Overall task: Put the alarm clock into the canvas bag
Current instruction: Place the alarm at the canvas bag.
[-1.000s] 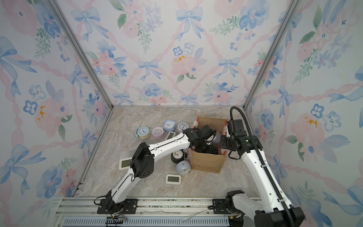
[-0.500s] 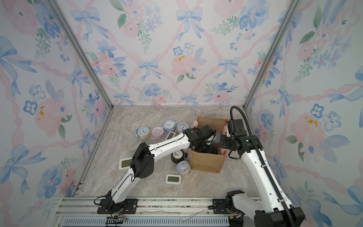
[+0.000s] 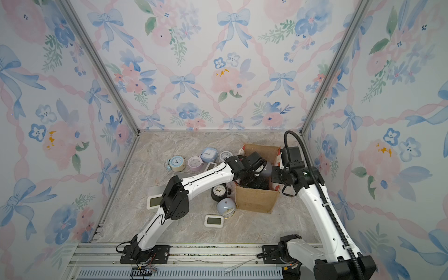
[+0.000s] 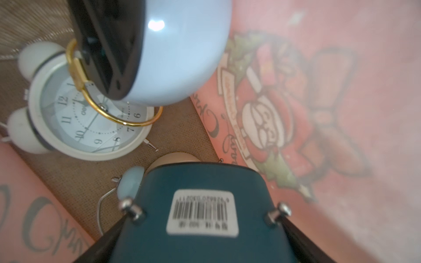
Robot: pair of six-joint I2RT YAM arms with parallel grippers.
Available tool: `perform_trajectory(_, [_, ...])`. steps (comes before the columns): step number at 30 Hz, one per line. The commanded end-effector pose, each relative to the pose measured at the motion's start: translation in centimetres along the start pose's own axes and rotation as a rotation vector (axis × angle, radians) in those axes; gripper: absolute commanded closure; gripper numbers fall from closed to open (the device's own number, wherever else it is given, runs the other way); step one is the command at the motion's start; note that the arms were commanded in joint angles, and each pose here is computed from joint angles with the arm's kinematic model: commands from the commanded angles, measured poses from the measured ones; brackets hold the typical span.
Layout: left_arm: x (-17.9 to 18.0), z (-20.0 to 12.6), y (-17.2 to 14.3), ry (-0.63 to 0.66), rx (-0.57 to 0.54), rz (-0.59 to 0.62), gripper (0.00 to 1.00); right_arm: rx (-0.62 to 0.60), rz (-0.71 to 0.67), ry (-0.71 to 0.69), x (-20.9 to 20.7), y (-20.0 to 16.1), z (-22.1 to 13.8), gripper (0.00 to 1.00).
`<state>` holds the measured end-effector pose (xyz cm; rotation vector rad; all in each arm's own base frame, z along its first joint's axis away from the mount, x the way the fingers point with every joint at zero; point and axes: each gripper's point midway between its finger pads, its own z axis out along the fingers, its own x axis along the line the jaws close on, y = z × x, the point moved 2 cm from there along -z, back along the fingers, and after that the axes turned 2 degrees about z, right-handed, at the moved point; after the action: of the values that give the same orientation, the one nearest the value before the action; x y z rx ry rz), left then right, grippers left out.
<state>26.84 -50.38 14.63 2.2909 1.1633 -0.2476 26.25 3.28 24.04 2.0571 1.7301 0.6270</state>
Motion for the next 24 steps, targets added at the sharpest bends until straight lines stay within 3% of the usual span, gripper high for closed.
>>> perform_trajectory(1, [-1.3, -4.4, 2.2, -0.028, -0.093, 0.022, 0.09, -0.006, -0.007, -0.005, -0.1, 0.1, -0.5, 0.87])
perform_trajectory(12, [-2.0, -7.0, 3.8, -0.019, -0.172, 0.051, 0.1, -0.008, -0.007, -0.005, -0.1, 0.2, -0.5, 0.87])
perform_trajectory(24, [-0.4, -12.1, 5.7, 0.117, -0.318, 0.037, 0.13, -0.005, -0.005, -0.003, 0.0, 0.3, -0.4, 0.87])
